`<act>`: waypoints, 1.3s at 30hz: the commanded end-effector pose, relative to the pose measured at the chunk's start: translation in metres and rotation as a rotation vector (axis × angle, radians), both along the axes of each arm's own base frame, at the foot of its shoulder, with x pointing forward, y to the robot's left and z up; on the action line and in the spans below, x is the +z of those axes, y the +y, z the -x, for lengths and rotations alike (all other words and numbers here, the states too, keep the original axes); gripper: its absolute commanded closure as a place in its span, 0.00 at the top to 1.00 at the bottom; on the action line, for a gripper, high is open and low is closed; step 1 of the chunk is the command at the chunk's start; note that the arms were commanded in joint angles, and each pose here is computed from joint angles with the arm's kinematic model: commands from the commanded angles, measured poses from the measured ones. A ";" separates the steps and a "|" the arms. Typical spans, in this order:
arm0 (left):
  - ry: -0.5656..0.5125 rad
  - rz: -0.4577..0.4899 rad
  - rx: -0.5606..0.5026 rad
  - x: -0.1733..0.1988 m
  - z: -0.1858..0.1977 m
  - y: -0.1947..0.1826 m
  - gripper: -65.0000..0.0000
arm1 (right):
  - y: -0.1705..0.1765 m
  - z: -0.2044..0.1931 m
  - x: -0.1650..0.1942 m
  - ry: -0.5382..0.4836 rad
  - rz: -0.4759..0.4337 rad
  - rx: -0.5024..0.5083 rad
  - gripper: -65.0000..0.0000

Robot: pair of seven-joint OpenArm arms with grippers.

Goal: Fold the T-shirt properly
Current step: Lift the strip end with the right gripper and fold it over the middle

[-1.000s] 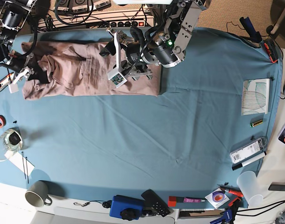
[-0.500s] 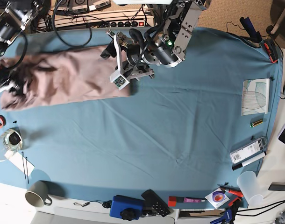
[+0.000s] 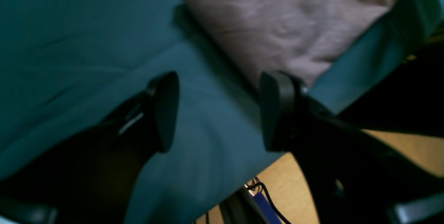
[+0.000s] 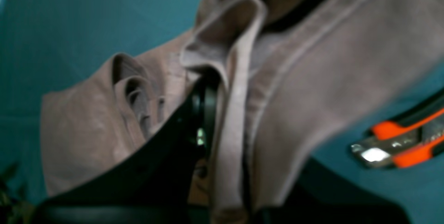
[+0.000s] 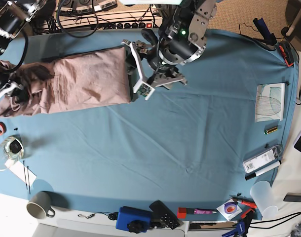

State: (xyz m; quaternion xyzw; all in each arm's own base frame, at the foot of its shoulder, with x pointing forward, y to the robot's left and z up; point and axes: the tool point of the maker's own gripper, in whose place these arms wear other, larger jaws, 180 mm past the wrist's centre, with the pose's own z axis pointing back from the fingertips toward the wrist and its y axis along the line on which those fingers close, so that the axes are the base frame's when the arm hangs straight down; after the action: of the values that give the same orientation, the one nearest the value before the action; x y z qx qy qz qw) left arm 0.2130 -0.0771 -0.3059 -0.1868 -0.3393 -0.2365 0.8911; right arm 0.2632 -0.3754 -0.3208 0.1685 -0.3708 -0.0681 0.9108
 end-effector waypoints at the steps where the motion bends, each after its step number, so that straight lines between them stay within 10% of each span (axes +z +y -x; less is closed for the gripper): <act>1: -0.048 0.015 0.029 0.013 -0.007 0.002 0.57 | 0.003 -0.008 0.024 -0.078 0.032 0.027 0.00; 11: -0.145 -0.142 0.244 0.027 -0.004 0.069 0.57 | 0.084 -0.004 0.062 -0.242 0.034 0.208 0.00; 23: -0.074 -0.297 0.321 0.003 0.028 0.104 0.57 | 0.180 -0.006 0.021 -0.120 -0.054 0.512 0.00; 33: -0.083 -0.290 0.321 0.004 0.027 0.103 0.57 | 0.197 -0.002 0.014 -0.094 -0.064 0.569 0.00; 39: -0.104 -0.280 0.321 0.007 0.024 0.102 0.57 | 0.213 -0.003 0.037 -0.182 -0.184 0.598 0.24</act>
State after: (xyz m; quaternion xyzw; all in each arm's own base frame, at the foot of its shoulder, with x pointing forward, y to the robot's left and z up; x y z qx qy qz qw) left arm 0.1843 0.0259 -0.3078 0.0090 -0.3553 -0.1497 0.9226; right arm 0.2580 -0.1621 -0.3018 0.3538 -0.3494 0.1761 0.8495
